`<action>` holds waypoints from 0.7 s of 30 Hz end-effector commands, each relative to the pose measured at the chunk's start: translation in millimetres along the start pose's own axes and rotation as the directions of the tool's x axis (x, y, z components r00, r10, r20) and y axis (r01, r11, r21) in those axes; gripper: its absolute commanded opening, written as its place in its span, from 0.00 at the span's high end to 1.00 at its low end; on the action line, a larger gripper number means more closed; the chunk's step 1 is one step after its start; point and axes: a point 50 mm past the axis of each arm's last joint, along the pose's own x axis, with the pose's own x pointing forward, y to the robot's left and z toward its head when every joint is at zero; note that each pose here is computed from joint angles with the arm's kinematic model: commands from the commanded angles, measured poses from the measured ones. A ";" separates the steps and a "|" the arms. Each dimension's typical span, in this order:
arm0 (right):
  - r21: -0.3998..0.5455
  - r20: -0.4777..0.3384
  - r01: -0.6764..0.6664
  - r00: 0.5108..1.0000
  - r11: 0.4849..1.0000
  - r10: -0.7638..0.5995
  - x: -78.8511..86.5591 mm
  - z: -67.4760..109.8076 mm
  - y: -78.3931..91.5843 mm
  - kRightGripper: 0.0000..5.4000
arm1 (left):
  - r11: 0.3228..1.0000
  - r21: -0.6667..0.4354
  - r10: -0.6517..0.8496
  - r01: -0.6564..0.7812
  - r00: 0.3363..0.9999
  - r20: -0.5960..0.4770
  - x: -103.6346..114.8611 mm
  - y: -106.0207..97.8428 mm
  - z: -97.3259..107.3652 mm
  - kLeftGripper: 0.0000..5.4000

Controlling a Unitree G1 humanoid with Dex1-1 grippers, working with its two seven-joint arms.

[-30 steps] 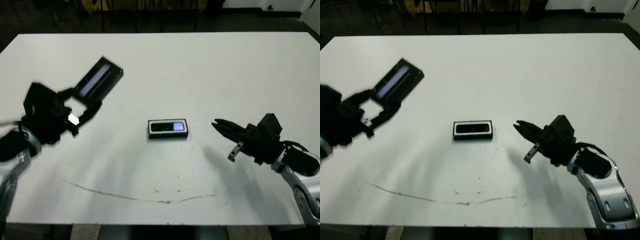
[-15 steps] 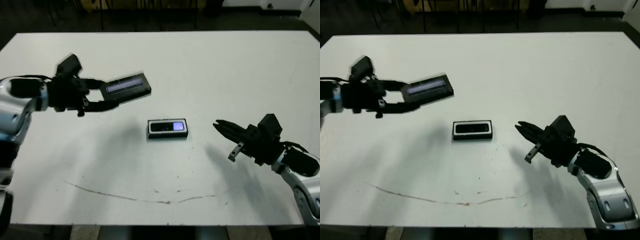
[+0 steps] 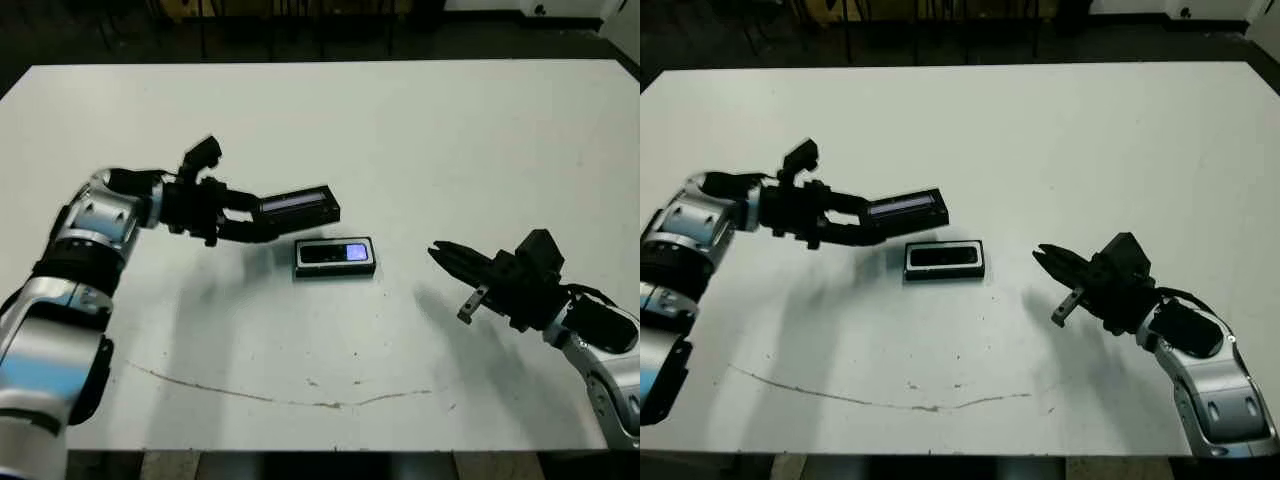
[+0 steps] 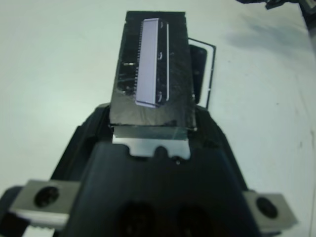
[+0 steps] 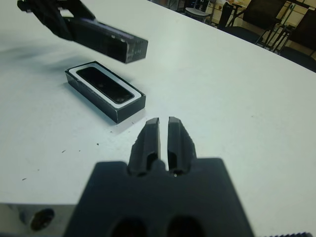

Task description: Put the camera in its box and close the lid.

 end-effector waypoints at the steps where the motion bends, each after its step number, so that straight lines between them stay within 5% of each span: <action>1: 0.012 -0.022 -0.002 1.000 1.000 0.003 -2.1 -6.2 0.7 1.00 | 1.000 -0.014 -0.014 0.014 1.000 -0.011 2.9 1.0 -4.9 0.51; 21: 0.007 -0.021 -0.001 1.000 1.000 0.001 -2.1 -7.5 -0.3 1.00 | 0.960 0.034 -0.264 0.279 0.935 -0.236 18.2 -14.1 -12.2 0.51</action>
